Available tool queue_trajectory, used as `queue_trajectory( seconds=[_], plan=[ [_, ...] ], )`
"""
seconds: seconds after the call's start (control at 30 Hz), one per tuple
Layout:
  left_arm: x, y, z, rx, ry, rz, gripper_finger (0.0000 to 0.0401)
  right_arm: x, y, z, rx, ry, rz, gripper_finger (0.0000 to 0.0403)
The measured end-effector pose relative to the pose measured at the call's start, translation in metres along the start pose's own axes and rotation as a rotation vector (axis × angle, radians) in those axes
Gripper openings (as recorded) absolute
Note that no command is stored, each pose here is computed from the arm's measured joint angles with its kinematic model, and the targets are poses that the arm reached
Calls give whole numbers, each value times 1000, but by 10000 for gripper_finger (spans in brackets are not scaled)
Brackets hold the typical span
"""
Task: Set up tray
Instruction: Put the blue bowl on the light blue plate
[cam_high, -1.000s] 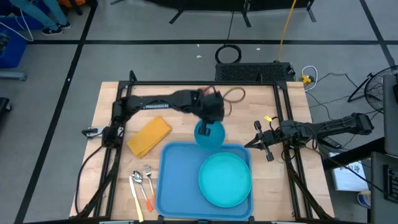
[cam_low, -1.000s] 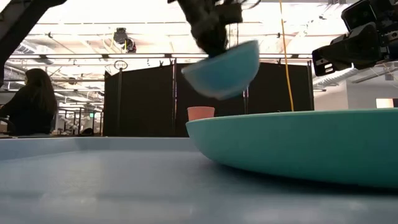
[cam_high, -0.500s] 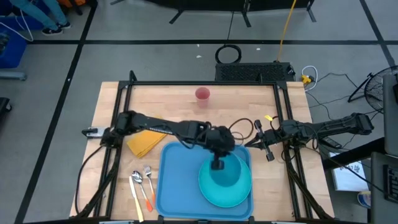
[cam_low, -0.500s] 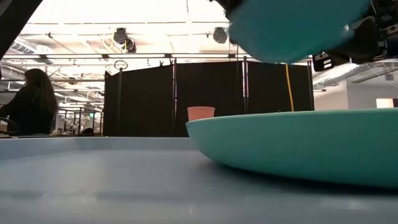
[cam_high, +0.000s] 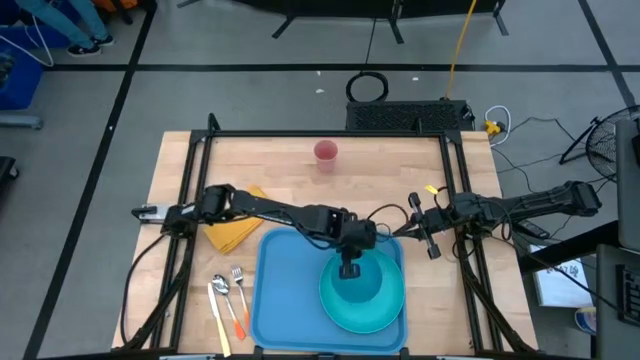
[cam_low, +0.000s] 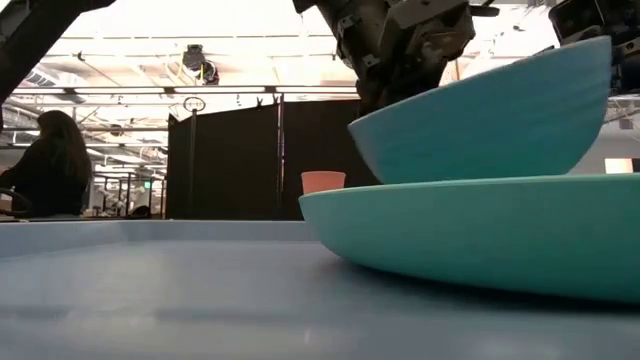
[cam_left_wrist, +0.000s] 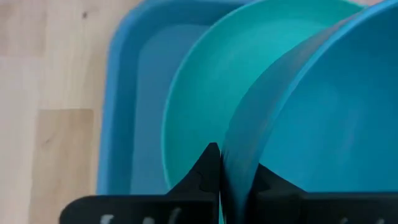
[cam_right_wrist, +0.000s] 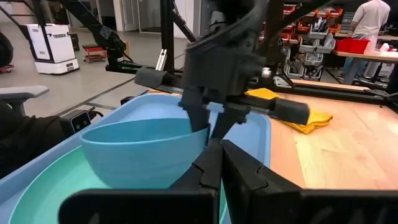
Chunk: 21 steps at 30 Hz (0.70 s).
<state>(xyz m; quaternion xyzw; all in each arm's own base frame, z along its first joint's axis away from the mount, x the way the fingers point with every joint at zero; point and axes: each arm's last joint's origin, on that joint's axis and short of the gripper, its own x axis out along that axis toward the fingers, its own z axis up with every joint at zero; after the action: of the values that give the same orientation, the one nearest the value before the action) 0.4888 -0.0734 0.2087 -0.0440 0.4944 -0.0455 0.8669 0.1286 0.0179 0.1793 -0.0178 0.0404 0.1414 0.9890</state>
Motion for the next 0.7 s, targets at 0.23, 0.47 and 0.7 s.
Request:
queue_trajectory(
  seconds=[0.23,0.47,0.7],
  plan=[
    [5,-13,0,-12,-25,-29,9,0,0,0,0,1,0,0],
    [7,-25,-3,-1,-14,-23,9,0,0,0,1,1,0,0],
    [13,-31,-5,10,-22,-9,9,0,0,0,1,1,0,0]
  ],
)
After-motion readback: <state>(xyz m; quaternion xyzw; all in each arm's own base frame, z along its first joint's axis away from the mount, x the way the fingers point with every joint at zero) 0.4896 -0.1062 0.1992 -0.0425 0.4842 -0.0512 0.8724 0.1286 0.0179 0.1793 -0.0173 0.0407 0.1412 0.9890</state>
